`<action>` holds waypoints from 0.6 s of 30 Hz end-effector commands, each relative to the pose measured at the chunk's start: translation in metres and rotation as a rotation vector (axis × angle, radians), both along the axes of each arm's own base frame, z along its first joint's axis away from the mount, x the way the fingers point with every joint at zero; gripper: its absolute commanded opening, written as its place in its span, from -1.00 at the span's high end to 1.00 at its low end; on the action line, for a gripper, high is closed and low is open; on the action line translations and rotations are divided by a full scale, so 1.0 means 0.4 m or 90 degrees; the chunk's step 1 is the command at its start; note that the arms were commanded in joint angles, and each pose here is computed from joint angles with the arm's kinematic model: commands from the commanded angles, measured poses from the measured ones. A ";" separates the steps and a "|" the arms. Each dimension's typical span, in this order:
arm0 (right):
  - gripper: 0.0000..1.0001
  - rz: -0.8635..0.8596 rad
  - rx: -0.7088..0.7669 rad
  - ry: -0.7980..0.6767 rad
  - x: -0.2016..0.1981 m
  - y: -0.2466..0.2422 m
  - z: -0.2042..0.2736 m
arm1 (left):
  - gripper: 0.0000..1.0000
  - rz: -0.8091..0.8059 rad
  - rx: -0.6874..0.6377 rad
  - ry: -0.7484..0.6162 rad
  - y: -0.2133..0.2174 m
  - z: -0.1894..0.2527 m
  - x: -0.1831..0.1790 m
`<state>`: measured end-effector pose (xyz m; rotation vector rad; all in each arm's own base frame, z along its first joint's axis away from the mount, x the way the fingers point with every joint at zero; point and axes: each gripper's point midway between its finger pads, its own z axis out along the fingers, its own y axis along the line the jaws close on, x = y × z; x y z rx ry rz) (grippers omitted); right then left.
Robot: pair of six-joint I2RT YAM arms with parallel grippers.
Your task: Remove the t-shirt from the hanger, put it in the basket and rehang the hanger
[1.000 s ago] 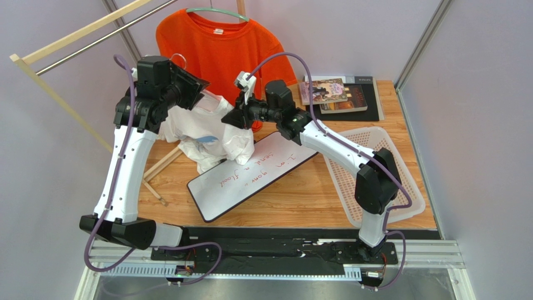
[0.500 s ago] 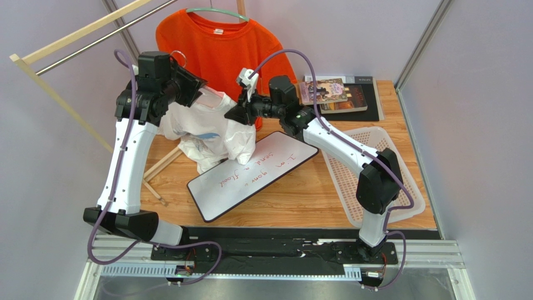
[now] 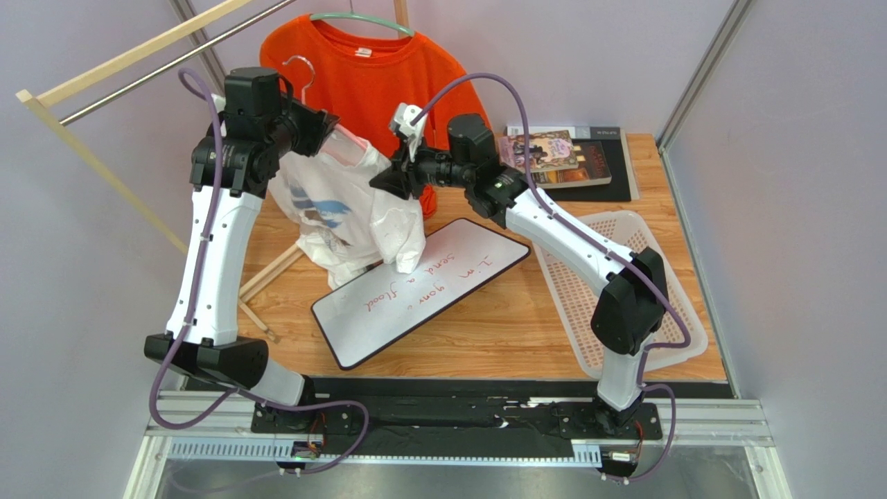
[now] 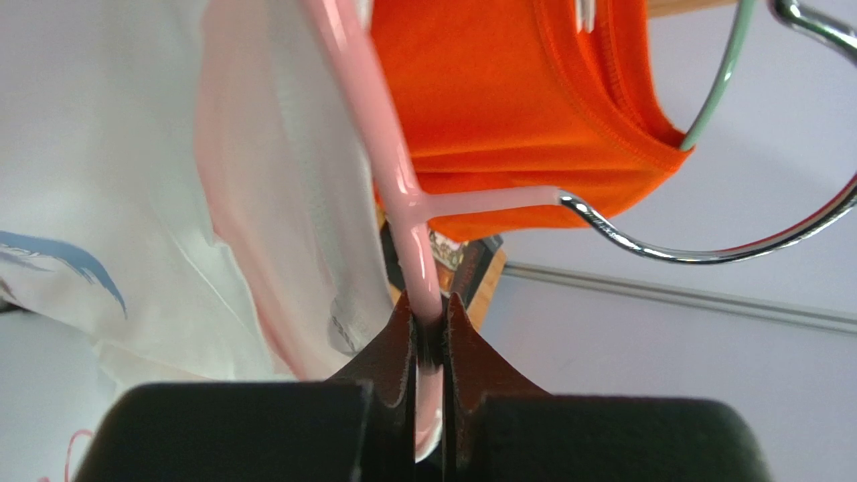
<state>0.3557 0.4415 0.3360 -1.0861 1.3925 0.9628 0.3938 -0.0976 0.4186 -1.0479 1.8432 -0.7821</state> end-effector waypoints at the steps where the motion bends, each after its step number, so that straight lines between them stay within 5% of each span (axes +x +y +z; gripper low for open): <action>1: 0.14 -0.034 0.033 -0.056 0.041 0.003 0.088 | 1.00 0.067 0.090 -0.067 0.088 0.063 0.031; 7: -0.35 -0.105 0.046 -0.028 0.070 -0.020 0.093 | 1.00 0.136 0.007 -0.114 0.122 0.115 0.060; 18: -0.42 -0.089 0.013 0.016 0.039 -0.034 0.011 | 1.00 0.164 -0.113 -0.161 0.118 0.102 0.111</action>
